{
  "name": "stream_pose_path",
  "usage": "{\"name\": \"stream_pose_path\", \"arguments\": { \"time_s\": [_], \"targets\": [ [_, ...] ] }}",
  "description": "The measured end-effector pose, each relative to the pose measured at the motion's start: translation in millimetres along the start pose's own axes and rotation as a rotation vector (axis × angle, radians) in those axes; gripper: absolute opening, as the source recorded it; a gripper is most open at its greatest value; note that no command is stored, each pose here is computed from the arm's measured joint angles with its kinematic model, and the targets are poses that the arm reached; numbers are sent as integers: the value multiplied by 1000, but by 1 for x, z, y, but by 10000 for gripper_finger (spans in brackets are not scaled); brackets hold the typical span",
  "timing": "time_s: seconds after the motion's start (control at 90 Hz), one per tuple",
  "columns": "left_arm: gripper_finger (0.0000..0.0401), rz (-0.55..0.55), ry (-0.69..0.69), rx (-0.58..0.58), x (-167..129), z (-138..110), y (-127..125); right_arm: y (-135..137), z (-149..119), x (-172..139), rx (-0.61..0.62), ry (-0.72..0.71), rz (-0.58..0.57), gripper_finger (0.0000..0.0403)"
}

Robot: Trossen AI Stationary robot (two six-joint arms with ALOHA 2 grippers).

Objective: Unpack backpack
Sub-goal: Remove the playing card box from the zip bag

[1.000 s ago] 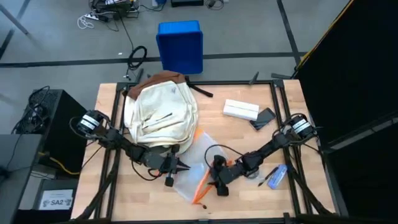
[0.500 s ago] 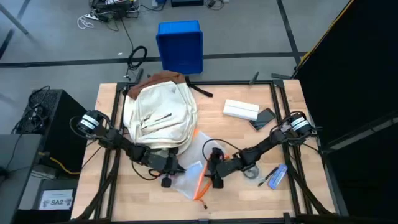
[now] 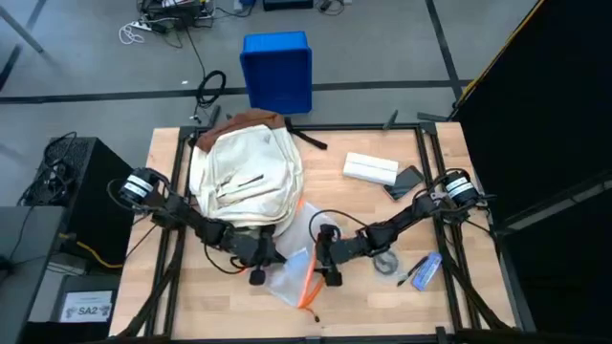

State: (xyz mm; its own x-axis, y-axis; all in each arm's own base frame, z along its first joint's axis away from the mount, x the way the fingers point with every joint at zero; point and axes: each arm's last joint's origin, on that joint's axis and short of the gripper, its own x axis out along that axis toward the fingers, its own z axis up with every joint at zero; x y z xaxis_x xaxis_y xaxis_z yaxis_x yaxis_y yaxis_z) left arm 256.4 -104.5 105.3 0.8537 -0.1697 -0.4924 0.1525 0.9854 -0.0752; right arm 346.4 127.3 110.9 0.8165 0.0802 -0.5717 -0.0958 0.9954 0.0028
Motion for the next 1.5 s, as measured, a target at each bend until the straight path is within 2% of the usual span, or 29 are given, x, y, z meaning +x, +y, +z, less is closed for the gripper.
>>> {"name": "stream_pose_path", "arguments": {
  "time_s": [0.333,0.511,0.756,1.211,1.5],
  "targets": [
    [0,7,1,-17,2,2,10,-9,8,2,-42,-47,61,315],
    [0,14,0,-24,2,3,14,-6,24,4,-106,-86,73,317],
    [0,0,-13,-2,5,9,12,-12,35,7,-148,-40,87,318],
    [0,-1,-16,1,5,9,13,-22,35,10,-165,-5,125,329],
    [0,-5,0,2,5,8,13,-20,33,50,-196,86,160,333]
  ]
}}
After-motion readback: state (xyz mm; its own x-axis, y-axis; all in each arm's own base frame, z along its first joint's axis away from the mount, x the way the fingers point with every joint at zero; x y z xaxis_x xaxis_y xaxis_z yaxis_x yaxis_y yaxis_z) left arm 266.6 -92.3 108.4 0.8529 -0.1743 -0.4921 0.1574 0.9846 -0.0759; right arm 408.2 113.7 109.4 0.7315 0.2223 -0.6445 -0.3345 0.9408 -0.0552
